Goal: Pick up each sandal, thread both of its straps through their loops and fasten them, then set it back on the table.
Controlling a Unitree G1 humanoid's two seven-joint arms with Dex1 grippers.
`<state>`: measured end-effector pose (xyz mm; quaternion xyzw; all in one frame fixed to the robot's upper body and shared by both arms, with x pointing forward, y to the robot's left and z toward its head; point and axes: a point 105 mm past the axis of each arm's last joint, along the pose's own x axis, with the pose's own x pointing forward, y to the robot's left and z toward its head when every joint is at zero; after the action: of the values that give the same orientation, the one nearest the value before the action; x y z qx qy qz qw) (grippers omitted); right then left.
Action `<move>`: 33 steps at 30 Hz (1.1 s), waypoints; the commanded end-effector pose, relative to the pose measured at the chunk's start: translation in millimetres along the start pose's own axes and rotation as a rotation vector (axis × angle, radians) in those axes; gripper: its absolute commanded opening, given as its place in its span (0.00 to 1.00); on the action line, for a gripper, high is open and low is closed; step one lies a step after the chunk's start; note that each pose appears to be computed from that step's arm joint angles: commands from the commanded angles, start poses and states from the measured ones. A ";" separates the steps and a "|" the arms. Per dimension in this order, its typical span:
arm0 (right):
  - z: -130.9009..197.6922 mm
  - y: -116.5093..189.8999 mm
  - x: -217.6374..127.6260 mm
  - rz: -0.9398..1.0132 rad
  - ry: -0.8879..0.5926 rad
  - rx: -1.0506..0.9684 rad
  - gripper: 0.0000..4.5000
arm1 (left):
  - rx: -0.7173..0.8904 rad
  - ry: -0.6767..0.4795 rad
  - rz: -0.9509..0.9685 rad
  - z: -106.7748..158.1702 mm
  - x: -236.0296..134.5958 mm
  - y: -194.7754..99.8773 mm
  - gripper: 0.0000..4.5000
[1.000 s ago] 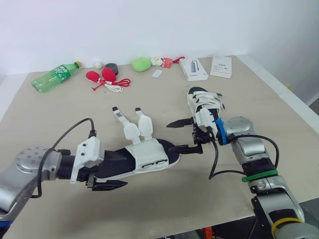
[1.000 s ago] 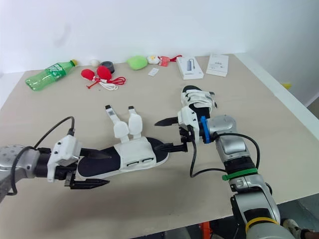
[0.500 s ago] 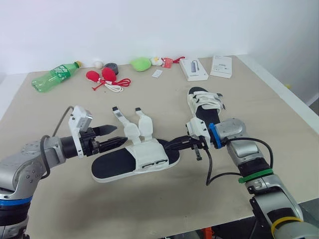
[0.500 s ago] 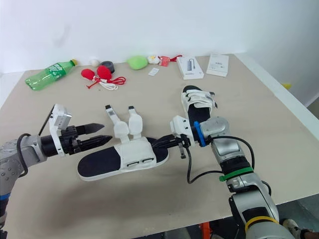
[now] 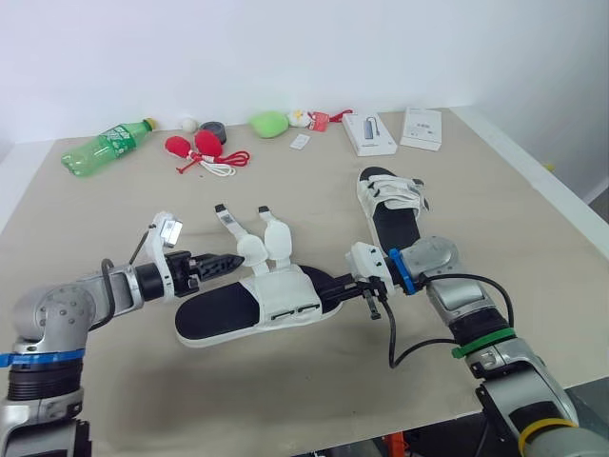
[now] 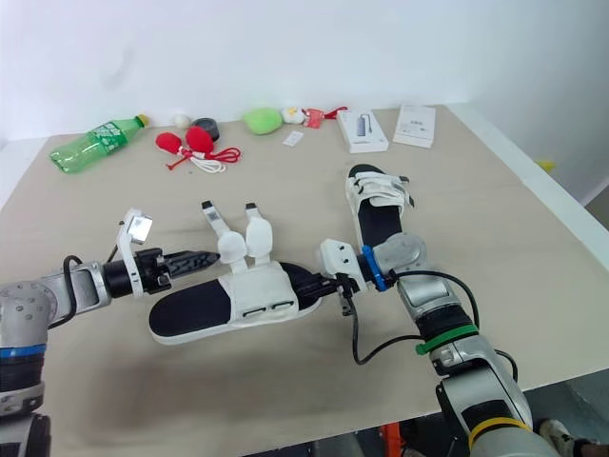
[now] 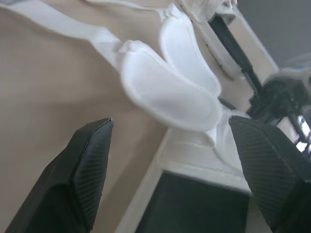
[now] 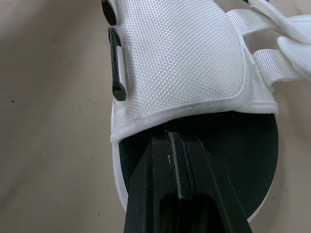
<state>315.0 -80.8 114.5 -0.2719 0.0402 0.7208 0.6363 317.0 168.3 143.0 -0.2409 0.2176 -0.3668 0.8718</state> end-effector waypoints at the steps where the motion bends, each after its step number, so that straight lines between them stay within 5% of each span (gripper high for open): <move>1: -2.3 -2.7 1.8 -0.007 0.021 -0.009 0.04 | -0.091 -0.065 -0.017 14.4 -2.2 1.6 0.87; 13: -0.1 -2.7 1.3 -0.014 0.016 -0.029 0.04 | -0.416 -0.132 -0.043 26.6 29.6 29.8 0.87; 24: 2.0 -1.5 -2.3 -0.027 0.020 -0.037 0.04 | -0.401 -0.089 -0.068 36.7 70.4 33.7 0.87; 33: 2.1 1.7 -3.0 -0.033 0.023 -0.030 0.04 | -0.388 -0.164 -0.075 57.0 77.5 41.7 0.87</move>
<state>314.3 -81.2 115.0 -0.2847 0.0344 0.7094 0.6438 414.0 145.6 133.3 -0.4410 0.2320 -0.3262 0.8033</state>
